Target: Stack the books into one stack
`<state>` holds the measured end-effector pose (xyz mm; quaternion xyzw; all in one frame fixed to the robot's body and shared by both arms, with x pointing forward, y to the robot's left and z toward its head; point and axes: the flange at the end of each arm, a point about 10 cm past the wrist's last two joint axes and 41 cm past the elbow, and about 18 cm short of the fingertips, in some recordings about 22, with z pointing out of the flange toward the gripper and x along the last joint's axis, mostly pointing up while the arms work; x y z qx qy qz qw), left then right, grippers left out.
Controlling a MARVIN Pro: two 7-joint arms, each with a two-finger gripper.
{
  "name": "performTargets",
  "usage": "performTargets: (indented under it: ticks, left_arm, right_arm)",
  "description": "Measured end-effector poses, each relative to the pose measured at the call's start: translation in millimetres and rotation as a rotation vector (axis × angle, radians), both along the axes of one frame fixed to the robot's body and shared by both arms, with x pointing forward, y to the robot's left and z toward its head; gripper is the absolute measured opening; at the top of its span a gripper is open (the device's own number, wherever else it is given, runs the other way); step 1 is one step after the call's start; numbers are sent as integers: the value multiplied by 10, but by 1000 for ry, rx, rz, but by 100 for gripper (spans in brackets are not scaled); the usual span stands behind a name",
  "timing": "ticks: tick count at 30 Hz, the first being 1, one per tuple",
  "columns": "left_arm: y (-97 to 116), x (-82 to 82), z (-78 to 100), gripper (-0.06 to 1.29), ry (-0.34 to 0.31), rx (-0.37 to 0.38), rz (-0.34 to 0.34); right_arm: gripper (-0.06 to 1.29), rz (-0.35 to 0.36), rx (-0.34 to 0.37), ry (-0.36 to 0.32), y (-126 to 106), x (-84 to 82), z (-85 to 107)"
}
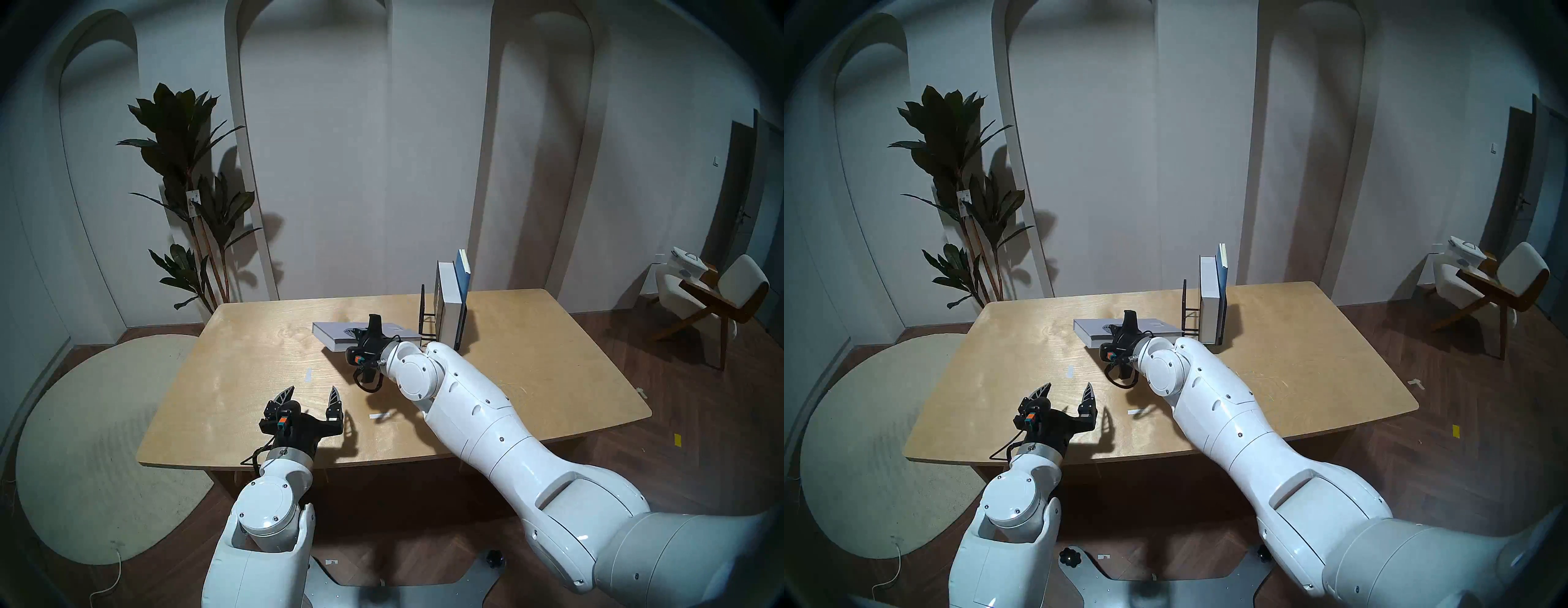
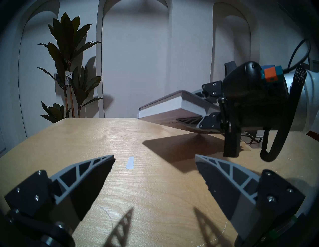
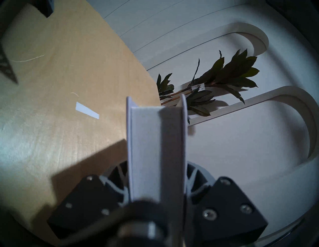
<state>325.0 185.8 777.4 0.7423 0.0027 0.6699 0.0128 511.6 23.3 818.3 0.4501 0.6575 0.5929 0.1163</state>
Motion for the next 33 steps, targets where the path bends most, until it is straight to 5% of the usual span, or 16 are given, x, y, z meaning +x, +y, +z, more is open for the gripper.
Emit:
performTargets:
  ticks: [14, 21, 24, 25, 33]
  left_arm:
    - [0, 0, -1, 123, 0, 0, 0]
    - [0, -1, -4, 123, 1, 0, 0]
    - [0, -1, -7, 123, 2, 0, 0]
    - [0, 0, -7, 123, 2, 0, 0]
    - [2, -2, -14, 123, 3, 0, 1]
  right_arm:
    - [39, -82, 15, 42, -44, 182, -150]
    - [39, -65, -6, 175, 57, 63, -206]
    - [82, -45, -20, 235, 138, -62, -276]
    - [120, -35, -26, 257, 168, -111, -297]
    - [123, -39, -17, 340, 216, -238, -231]
